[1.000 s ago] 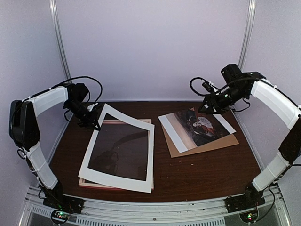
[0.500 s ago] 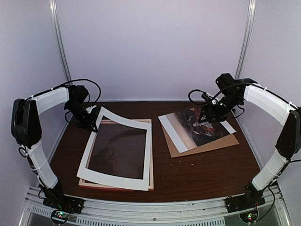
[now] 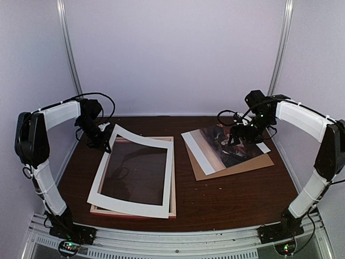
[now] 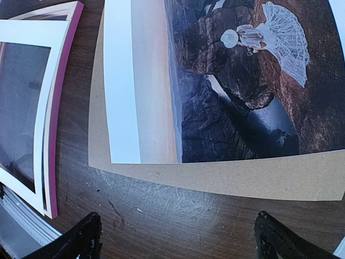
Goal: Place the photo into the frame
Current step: Place the mat board on the glass panel.
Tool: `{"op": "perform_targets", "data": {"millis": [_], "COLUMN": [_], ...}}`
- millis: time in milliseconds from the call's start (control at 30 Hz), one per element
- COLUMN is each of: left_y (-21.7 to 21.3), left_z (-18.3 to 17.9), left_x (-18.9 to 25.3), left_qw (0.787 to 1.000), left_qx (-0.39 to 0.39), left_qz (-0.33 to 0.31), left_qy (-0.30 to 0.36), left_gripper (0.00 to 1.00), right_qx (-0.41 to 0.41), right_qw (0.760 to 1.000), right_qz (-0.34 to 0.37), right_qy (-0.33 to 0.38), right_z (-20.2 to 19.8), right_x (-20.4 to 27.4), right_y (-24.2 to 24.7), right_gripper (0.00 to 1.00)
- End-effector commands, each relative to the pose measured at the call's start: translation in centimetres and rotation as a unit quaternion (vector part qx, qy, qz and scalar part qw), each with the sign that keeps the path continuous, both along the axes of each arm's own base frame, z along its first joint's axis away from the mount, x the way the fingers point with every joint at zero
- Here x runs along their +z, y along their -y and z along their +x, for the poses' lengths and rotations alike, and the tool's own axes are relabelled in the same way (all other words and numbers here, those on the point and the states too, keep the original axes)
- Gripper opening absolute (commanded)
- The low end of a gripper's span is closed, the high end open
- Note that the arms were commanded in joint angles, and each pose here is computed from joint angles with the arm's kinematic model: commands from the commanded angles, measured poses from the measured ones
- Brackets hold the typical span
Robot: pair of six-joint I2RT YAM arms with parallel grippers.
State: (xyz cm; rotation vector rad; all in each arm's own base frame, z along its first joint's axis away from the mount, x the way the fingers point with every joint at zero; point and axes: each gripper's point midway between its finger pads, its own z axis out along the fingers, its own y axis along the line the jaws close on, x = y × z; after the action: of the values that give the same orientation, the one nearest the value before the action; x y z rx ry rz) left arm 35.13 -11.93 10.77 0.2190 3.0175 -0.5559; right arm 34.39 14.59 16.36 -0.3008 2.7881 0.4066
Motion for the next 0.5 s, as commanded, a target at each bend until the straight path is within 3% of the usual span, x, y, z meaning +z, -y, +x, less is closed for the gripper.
{"op": "perform_targets", "data": {"millis": [0,467], "left_y": [-0.79,-0.97], "left_z": [1.49,2.13], "left_x": [0.48,-0.12], "left_qw": [1.000,0.999], "left_qx": [0.018,0.048], "left_qz": [0.009,0.003], "left_qy": [0.021,0.019], "left_gripper": [0.00,0.00], "right_qx": [-0.008,-0.012], "right_qw": [1.000,1.000], "right_qz": [-0.015,-0.025], "right_qy": [-0.003,-0.008], "right_z": [0.60,0.67], "right_x": [-1.22,-2.20], "right_y": [0.50,0.77], "right_gripper": [0.99,1.00]}}
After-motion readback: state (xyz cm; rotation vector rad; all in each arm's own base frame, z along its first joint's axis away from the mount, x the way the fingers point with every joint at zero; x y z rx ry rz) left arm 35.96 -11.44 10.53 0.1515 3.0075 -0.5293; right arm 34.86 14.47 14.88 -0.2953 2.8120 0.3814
